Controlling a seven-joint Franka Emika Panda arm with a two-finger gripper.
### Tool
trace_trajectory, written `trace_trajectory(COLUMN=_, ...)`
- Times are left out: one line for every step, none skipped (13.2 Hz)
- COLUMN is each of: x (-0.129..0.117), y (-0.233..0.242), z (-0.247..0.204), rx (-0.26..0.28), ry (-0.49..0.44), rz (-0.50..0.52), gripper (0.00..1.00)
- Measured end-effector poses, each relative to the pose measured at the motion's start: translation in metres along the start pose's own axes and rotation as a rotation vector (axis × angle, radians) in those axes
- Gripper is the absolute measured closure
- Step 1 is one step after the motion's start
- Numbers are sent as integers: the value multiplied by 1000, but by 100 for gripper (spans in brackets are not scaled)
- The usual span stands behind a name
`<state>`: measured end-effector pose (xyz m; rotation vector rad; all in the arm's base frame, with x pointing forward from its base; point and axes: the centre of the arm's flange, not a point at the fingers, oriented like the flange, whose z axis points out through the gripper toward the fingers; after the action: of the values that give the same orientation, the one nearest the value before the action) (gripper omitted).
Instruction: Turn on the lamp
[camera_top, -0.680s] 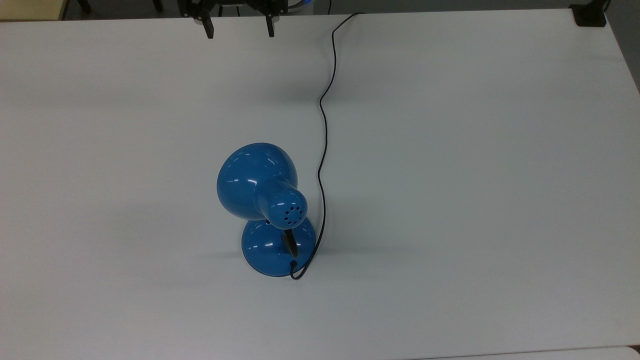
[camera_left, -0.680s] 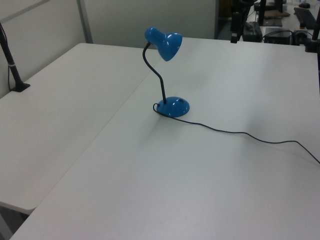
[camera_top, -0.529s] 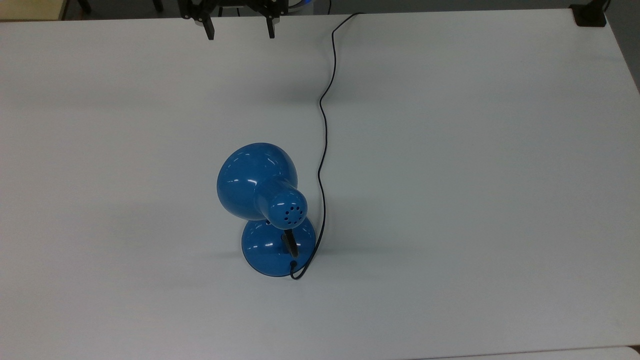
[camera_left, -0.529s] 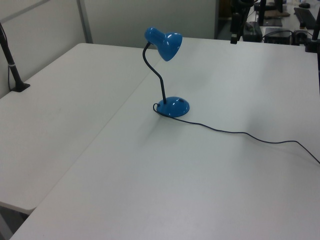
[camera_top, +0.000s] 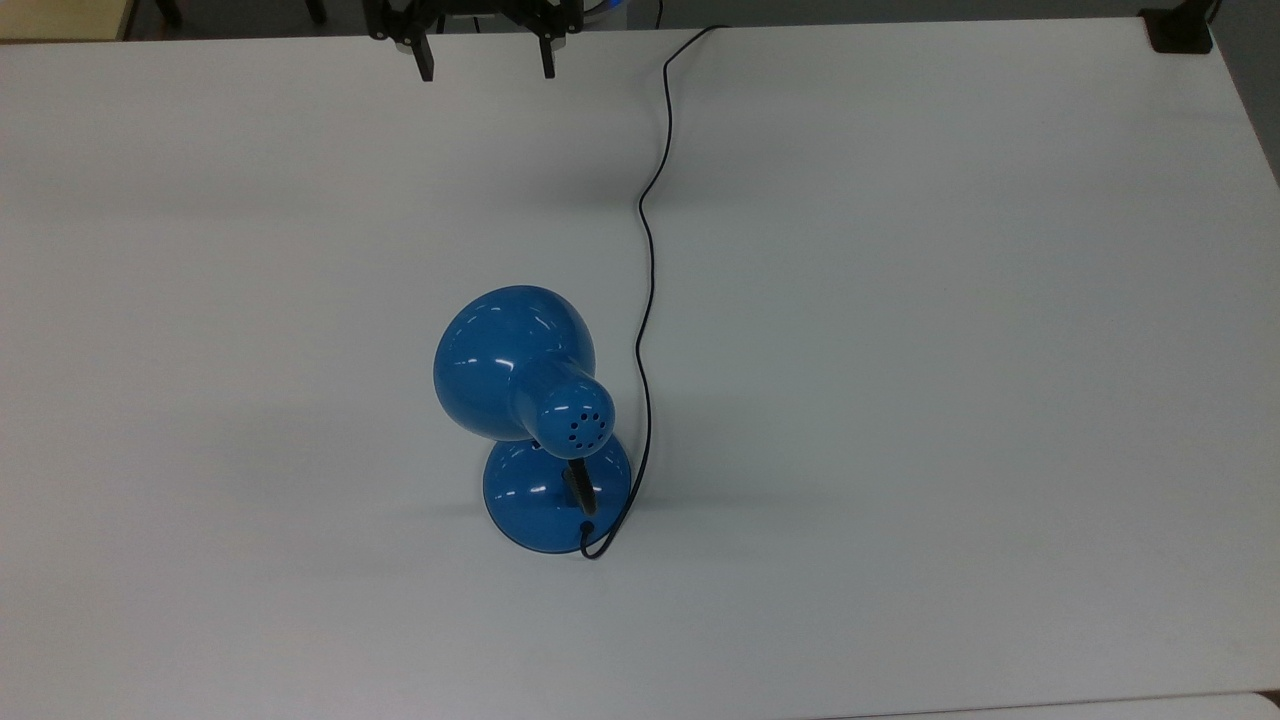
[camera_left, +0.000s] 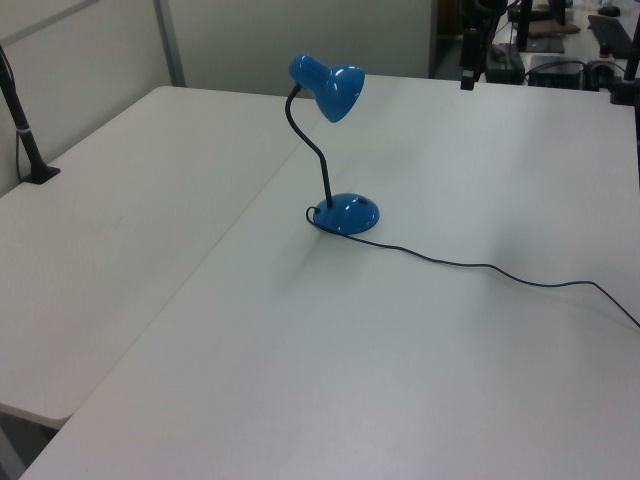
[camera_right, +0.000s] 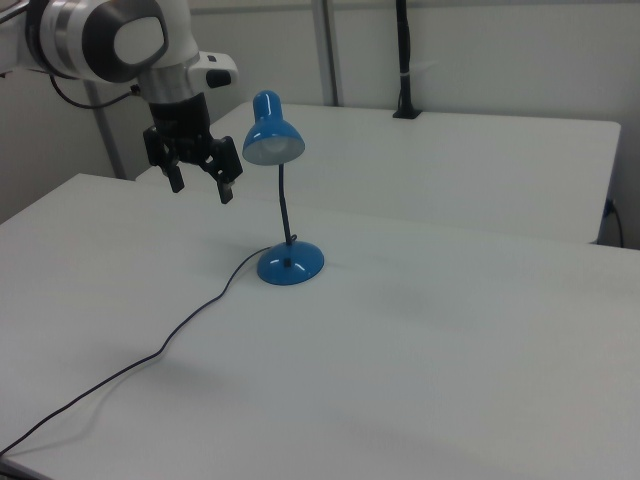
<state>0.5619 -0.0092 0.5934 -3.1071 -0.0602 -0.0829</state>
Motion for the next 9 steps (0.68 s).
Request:
trace_trajectory(x=0, y=0, z=0, rx=0, ry=0, rz=0, gripper=0)
trace_trajectory(x=0, y=0, z=0, rx=0, ry=0, rz=0, gripper=0)
trace_trajectory(x=0, y=0, z=0, rx=0, ry=0, rz=0, gripper=0)
trace_trajectory(x=0, y=0, z=0, rx=0, ry=0, rz=0, gripper=0)
trace_trajectory(x=0, y=0, z=0, rx=0, ry=0, rz=0, gripper=0)
trace_trajectory(x=0, y=0, z=0, rx=-1, ry=0, rz=1, gripper=0)
trace_trajectory(x=0, y=2, z=-1, rx=-5, ry=1, rz=2, gripper=0)
trace_trajectory(x=0, y=3, z=-1, rx=-6, ry=2, rz=3, gripper=0)
trace_trajectory(x=0, y=3, z=-1, rx=-8, ry=2, rz=3, gripper=0)
